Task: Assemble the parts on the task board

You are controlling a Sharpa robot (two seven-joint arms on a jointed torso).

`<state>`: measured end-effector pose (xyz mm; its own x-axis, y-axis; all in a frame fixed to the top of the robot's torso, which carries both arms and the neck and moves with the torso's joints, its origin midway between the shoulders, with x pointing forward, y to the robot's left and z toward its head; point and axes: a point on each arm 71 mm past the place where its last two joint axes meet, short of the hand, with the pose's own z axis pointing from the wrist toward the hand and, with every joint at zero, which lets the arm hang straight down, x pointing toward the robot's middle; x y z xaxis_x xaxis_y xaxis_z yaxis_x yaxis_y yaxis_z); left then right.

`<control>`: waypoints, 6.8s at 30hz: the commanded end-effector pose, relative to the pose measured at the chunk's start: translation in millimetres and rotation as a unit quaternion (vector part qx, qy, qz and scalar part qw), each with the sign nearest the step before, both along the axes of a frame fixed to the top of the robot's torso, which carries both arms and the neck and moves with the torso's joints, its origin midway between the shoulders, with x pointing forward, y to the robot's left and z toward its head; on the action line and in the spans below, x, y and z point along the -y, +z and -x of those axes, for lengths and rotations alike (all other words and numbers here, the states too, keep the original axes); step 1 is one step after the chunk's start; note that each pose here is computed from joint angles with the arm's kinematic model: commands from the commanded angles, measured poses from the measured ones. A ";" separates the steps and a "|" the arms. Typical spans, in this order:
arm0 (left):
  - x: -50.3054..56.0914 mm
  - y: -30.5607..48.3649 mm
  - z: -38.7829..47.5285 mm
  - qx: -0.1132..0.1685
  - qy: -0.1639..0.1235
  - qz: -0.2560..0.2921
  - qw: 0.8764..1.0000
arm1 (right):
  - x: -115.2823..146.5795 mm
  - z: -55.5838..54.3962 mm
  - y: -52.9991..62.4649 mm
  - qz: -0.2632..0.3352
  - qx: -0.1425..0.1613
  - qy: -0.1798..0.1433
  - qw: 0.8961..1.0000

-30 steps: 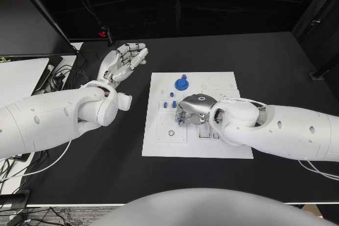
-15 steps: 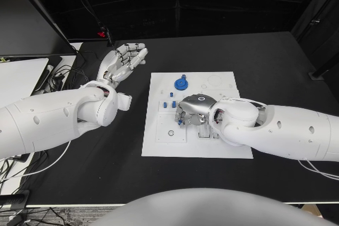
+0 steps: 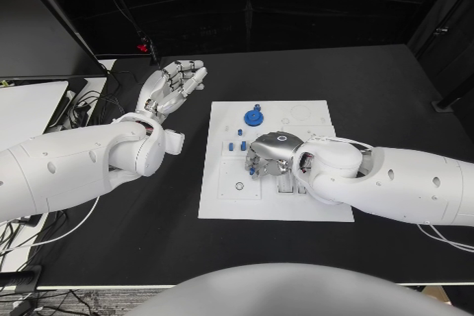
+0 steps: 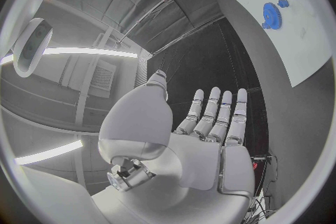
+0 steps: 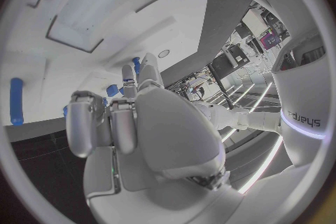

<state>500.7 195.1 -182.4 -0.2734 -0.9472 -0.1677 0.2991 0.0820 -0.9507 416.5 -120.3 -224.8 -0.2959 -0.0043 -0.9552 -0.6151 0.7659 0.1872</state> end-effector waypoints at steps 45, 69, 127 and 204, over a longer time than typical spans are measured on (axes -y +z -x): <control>1.3 6.4 1.0 0.045 -0.013 0.016 0.999 | 94.4 -23.6 70.2 -0.262 0.016 -0.092 0.961; 0.1 6.2 0.9 0.045 -0.012 0.015 0.999 | 110.9 -34.1 36.1 -0.013 0.021 -0.128 0.991; -1.5 5.2 1.4 0.043 -0.012 0.015 0.999 | 97.5 -29.4 38.6 0.005 0.077 -0.132 0.988; 1.6 3.8 2.6 0.040 -0.013 0.016 0.999 | -34.7 14.6 11.1 0.014 0.031 0.128 0.991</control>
